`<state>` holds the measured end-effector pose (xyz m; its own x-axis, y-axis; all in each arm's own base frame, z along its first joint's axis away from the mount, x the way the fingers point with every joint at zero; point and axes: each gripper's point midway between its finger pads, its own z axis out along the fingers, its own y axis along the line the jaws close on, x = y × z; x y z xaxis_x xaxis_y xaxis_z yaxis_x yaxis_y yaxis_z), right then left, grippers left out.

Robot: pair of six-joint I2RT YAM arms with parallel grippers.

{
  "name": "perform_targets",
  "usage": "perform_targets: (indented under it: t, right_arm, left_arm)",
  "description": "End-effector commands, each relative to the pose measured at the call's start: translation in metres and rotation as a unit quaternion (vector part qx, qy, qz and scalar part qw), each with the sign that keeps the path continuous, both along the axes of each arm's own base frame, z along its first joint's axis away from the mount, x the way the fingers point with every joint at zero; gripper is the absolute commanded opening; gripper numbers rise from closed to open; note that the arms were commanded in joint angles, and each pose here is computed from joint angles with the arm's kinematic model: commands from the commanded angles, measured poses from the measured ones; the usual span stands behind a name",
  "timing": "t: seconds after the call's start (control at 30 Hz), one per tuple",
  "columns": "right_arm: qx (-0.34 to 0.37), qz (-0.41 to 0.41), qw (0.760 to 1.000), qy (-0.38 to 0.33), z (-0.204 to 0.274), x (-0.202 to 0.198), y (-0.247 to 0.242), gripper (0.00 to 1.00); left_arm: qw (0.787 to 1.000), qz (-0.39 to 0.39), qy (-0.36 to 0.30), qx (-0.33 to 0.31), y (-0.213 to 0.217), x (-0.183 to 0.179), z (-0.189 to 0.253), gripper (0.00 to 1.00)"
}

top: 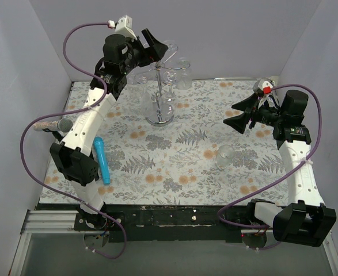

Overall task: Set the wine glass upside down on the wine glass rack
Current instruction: Adjust the wine rack at the center of the board.

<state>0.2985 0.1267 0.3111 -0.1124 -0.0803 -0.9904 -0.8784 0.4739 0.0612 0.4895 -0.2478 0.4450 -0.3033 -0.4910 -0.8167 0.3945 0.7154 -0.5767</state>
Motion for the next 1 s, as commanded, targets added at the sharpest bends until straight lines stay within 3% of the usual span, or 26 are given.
perform_targets:
  t: [0.0,0.97]
  right_arm:
    - [0.001,0.010,0.999,-0.031,0.015,-0.003,0.001,0.86]
    - [0.001,0.009,1.000,-0.025,0.015,-0.002,0.001,0.86]
  left_arm:
    - [0.998,0.000,-0.056,0.023,0.021,-0.026,0.043,0.84]
    - [0.991,-0.004,-0.092,0.100,0.054,-0.042,0.039,0.90]
